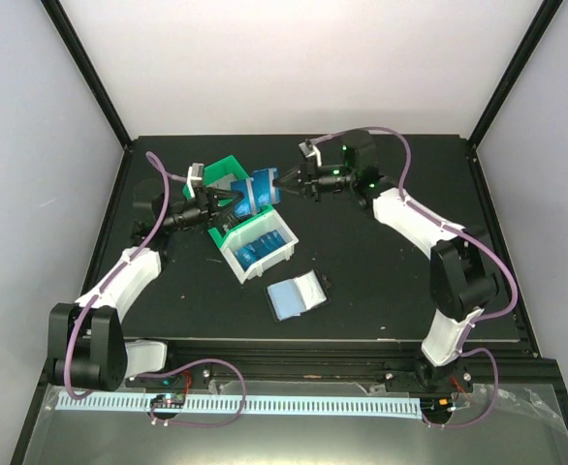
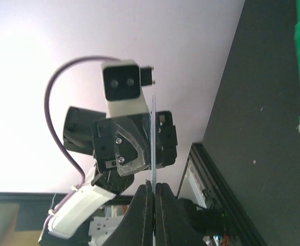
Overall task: Put the credit cards into the card holder
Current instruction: Pick up the credit card from the storage box.
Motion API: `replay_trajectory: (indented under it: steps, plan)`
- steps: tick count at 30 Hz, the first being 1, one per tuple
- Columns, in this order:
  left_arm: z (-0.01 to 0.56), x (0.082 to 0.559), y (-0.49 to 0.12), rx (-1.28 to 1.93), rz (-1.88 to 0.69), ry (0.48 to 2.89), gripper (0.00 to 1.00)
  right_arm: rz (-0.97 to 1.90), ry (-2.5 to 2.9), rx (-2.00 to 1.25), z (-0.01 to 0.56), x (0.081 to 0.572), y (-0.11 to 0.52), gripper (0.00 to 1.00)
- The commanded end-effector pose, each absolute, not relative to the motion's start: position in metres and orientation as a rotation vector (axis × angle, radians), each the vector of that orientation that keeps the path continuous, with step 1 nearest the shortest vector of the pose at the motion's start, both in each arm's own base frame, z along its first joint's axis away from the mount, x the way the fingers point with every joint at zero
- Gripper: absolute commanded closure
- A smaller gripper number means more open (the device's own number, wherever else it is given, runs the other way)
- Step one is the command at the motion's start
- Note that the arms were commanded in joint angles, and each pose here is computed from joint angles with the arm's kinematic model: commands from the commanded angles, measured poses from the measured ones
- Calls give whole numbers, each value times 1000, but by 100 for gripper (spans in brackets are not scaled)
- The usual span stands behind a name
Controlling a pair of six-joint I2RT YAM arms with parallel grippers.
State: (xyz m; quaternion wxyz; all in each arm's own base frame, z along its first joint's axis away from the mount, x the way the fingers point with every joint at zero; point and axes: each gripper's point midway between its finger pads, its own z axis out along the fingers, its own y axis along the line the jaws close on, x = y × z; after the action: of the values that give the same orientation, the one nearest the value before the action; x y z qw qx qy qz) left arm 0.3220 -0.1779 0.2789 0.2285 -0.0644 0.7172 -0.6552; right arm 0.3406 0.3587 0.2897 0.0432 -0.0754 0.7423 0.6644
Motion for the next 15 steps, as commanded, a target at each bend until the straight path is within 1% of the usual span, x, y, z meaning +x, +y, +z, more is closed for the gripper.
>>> replay_trajectory:
  steps: [1, 4, 7, 8, 12, 15]
  plan:
    - [276, 327, -171, -176, -1787, 1980, 92, 1990, 2180, -196, 311, 357, 338, 99]
    - [271, 328, -166, -203, -1774, 1985, 94, 1959, 2197, -173, 303, 363, 333, 99]
    - [262, 332, -155, -250, -1697, 1993, 97, 1838, 2262, -177, 287, 369, 328, 99]
    - [253, 333, -150, -292, -1653, 2025, 98, 1790, 2300, -173, 278, 370, 327, 99]
    - [231, 335, -128, -371, -1412, 2113, 98, 1635, 2404, -184, 244, 375, 325, 99]
    - [224, 334, -112, -394, -1218, 2156, 98, 1517, 2505, -238, 218, 368, 333, 99]
